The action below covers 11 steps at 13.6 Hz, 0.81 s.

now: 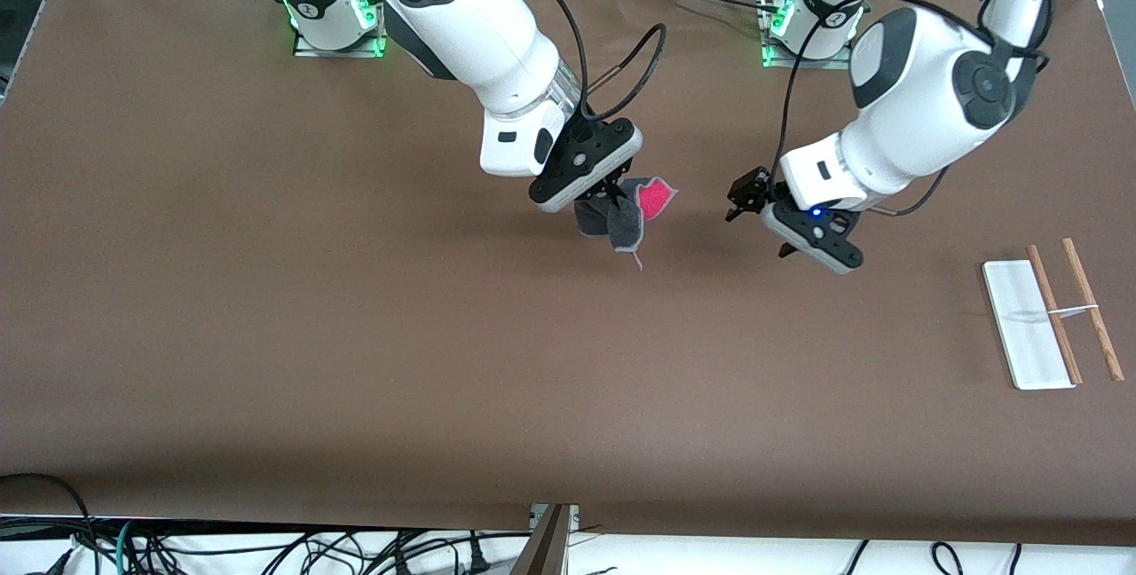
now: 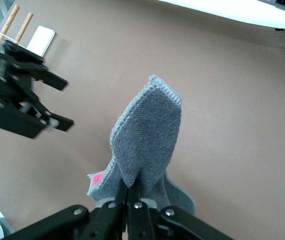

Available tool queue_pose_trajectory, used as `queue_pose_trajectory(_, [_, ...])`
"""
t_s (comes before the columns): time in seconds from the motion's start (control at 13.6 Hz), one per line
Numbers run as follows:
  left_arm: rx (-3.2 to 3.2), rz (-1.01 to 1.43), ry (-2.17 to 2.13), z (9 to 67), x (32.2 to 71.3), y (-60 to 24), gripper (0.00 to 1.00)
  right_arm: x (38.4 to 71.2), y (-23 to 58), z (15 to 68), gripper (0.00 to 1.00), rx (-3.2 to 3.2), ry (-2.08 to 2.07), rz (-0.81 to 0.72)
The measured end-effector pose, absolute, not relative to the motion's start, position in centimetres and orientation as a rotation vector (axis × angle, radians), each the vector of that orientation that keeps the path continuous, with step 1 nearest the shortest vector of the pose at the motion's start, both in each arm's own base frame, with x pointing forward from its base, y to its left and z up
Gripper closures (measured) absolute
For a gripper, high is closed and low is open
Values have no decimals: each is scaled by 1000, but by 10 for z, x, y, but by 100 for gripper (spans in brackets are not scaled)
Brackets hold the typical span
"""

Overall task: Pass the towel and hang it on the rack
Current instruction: 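Hold the towel up with the right gripper while the left gripper approaches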

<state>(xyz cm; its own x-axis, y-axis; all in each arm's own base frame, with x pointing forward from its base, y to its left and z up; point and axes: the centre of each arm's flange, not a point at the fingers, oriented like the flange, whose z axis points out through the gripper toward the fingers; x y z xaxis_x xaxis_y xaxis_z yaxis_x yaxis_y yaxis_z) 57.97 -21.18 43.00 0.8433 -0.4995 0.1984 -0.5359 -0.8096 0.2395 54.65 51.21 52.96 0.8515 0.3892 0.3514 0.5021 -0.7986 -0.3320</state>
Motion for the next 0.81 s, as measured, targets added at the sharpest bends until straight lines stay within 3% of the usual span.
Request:
queue_pose_trajectory(0.44, [2589, 233, -1225, 414, 565, -247, 0, 547, 513, 531, 98, -2601, -656, -388])
queue_pose_trajectory(0.81, [2527, 180, -1359, 389, 529, -289, 0, 547, 513, 532, 98, -2600, -656, -389])
